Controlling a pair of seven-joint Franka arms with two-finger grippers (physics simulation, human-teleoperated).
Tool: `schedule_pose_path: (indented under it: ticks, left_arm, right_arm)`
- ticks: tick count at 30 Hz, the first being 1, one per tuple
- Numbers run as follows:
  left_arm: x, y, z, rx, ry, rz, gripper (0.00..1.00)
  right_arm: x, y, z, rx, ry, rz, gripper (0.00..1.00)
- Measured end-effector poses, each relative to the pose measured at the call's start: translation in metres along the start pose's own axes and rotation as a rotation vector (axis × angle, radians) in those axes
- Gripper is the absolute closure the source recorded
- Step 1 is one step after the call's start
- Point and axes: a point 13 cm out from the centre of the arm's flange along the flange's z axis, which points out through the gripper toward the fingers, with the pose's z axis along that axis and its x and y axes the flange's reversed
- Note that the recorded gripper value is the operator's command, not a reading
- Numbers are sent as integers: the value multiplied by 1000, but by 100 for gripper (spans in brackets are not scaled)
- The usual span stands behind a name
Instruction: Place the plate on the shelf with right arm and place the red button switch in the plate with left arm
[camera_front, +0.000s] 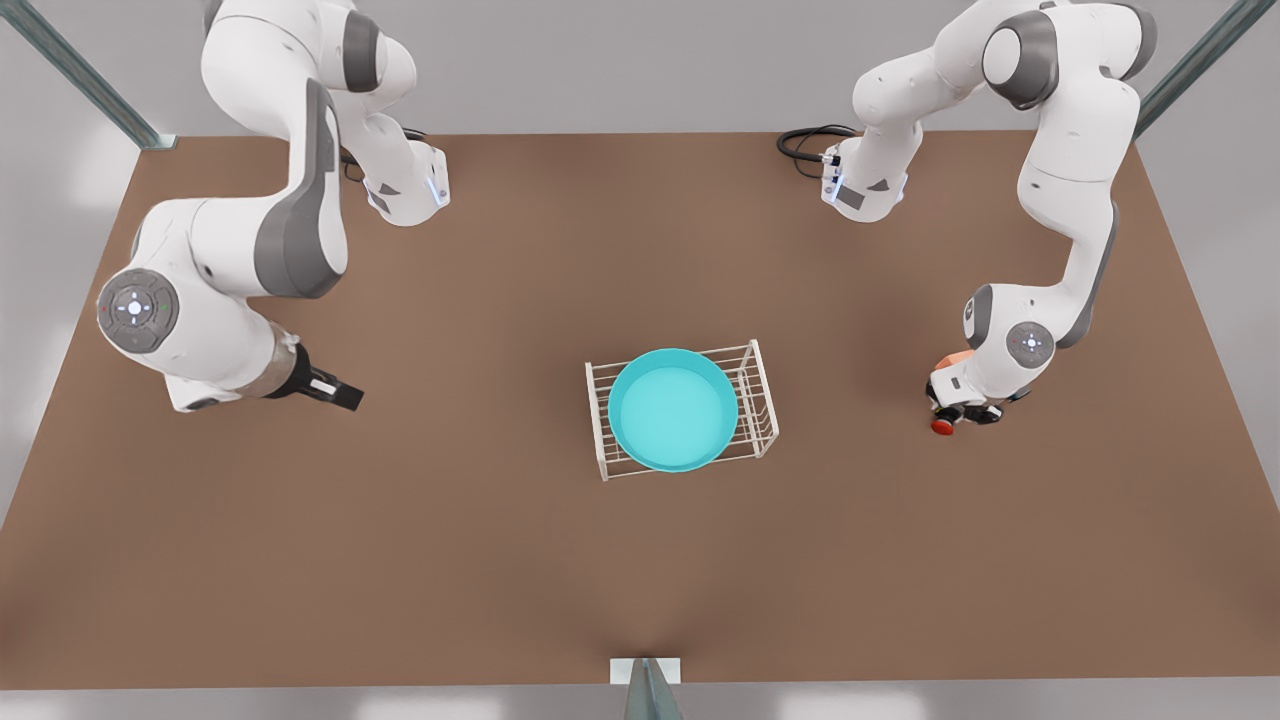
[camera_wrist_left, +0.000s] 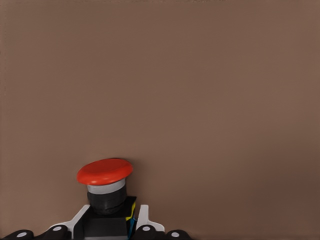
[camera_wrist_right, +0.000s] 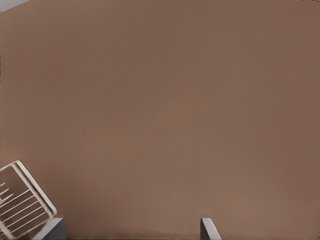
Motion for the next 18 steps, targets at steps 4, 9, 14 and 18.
schedule_pose_path:
  ticks: [4, 9, 14, 18]
  left_arm:
    - [0, 1, -1, -4, -3, -2, 52]
    - [-3, 7, -11, -21, -13, -10, 53]
    - [-12, 14, -24, -41, -31, -18, 53]
    - [-40, 23, -50, -67, -61, -13, 53]
  right_arm:
    - [2, 4, 5, -1, 13, -69, 0]
    - [1, 5, 7, -8, 18, -131, 0]
    - [2, 6, 7, -10, 20, -182, 0]
    - [2, 6, 7, -12, 20, -212, 0]
